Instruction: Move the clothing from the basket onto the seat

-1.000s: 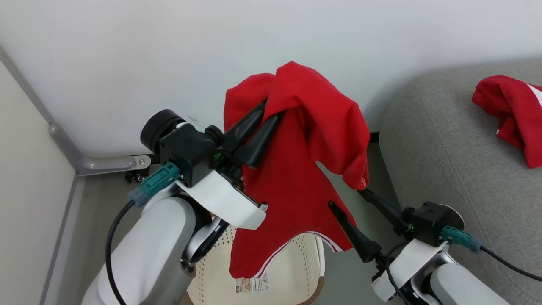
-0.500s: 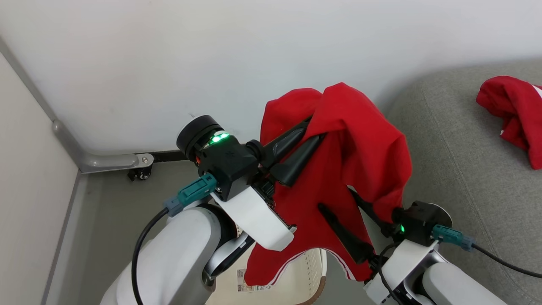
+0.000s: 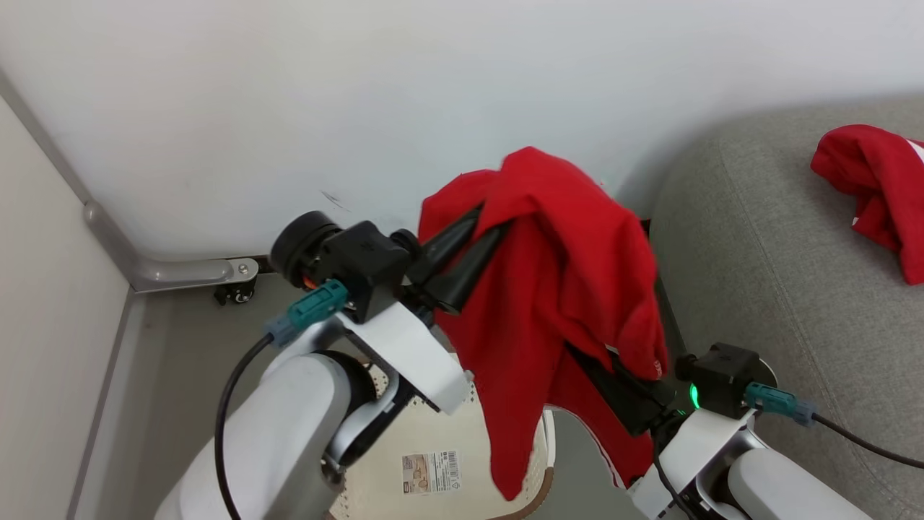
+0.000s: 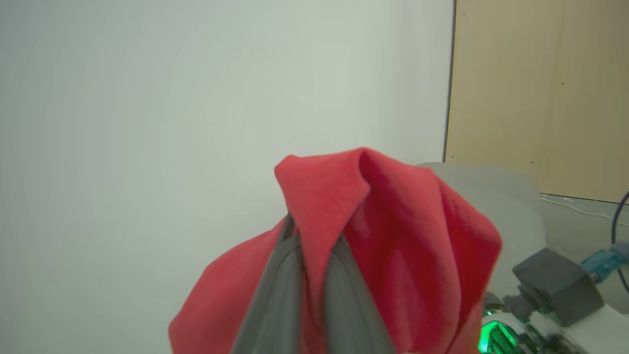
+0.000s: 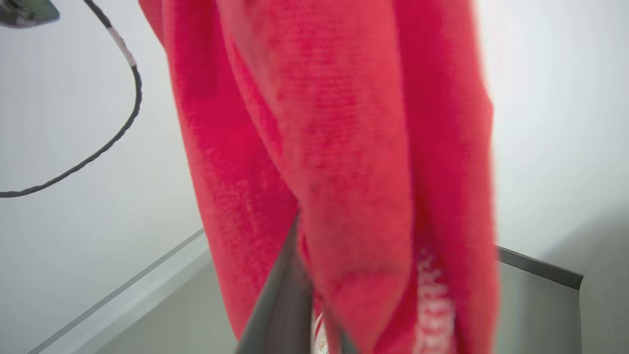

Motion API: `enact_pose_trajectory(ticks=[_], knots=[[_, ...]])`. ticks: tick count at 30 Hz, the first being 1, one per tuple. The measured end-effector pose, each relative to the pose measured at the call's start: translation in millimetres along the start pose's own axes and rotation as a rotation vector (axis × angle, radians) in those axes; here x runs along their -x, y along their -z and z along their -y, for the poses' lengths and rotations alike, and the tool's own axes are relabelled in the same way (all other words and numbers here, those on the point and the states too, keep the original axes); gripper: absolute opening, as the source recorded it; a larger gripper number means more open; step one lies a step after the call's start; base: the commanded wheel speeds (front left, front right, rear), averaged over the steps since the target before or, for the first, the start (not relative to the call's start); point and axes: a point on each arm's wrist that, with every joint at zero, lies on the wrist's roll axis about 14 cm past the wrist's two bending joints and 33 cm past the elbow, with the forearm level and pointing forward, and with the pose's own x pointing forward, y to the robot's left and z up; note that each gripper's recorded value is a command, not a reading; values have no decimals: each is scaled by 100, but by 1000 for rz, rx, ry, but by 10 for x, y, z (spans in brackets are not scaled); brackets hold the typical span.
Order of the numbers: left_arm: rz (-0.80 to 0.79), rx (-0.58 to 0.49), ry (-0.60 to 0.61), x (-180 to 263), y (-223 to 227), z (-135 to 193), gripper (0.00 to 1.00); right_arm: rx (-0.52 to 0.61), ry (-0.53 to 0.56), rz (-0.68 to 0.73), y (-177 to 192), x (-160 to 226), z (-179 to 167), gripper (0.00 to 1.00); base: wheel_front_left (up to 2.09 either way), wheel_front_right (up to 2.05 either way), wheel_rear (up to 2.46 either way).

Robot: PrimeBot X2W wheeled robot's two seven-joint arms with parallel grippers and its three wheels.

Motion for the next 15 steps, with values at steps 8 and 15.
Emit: enact_pose_trajectory(ticks=[8, 15], knots=[[-100, -18, -111, 88, 269, -323, 100, -10, -13, 2, -7, -29, -4, 0, 0, 0, 0], [-119, -1, -106, 65, 341, -302, 100, -13, -7, -11, 30, -11, 37, 0, 0, 0, 0]])
